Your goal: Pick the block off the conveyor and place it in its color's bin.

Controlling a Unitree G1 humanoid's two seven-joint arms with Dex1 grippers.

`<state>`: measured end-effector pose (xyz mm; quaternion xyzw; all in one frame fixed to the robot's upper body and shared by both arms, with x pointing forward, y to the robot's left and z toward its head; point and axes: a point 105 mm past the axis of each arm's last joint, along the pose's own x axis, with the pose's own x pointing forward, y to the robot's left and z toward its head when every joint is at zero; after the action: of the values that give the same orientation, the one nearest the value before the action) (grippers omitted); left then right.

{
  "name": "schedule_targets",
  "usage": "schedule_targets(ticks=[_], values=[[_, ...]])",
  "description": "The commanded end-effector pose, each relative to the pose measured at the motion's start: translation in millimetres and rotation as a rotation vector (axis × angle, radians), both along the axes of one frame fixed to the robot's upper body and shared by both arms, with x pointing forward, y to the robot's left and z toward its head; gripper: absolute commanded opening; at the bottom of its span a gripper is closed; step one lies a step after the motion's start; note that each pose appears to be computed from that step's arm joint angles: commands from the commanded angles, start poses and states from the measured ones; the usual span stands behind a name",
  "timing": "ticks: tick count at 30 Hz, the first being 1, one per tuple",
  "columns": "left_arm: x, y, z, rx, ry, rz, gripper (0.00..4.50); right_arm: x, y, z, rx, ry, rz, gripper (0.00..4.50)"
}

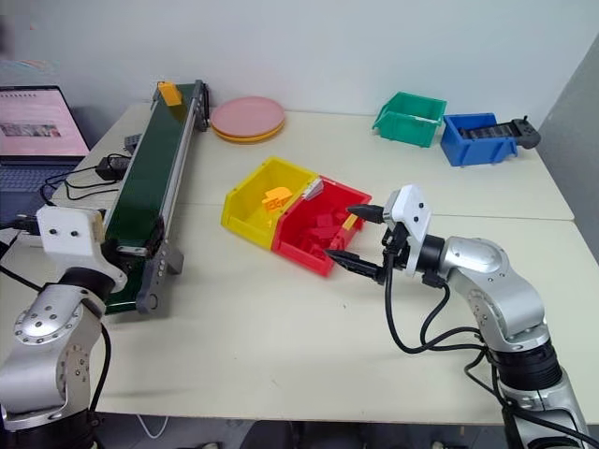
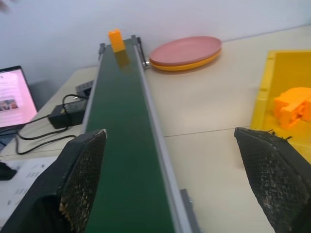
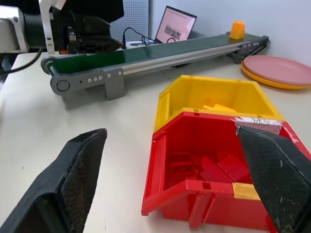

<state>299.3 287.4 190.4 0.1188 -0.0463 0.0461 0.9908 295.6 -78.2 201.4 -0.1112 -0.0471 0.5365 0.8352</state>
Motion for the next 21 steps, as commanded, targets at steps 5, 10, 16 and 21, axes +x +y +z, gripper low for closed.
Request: schedule_targets(ticks=[5, 10, 16, 21], values=[[-8, 18, 13, 0.108, 0.011, 0.140, 4.40, -4, 5, 16, -0.004, -0.067, 0.073, 4.50], [-11, 13, 8, 0.096, 0.040, 0.109, 4.40, -4, 5, 19, -0.035, -0.074, 0.092, 4.50], [-17, 12, 13, 0.055, 0.011, 0.105, 4.40, -6, 4, 20, -0.059, -0.062, 0.141, 4.50], [-19, 20, 18, 0.026, 0.010, 0.160, 4.40, -10, 4, 25, -0.086, -0.082, 0.196, 4.50]])
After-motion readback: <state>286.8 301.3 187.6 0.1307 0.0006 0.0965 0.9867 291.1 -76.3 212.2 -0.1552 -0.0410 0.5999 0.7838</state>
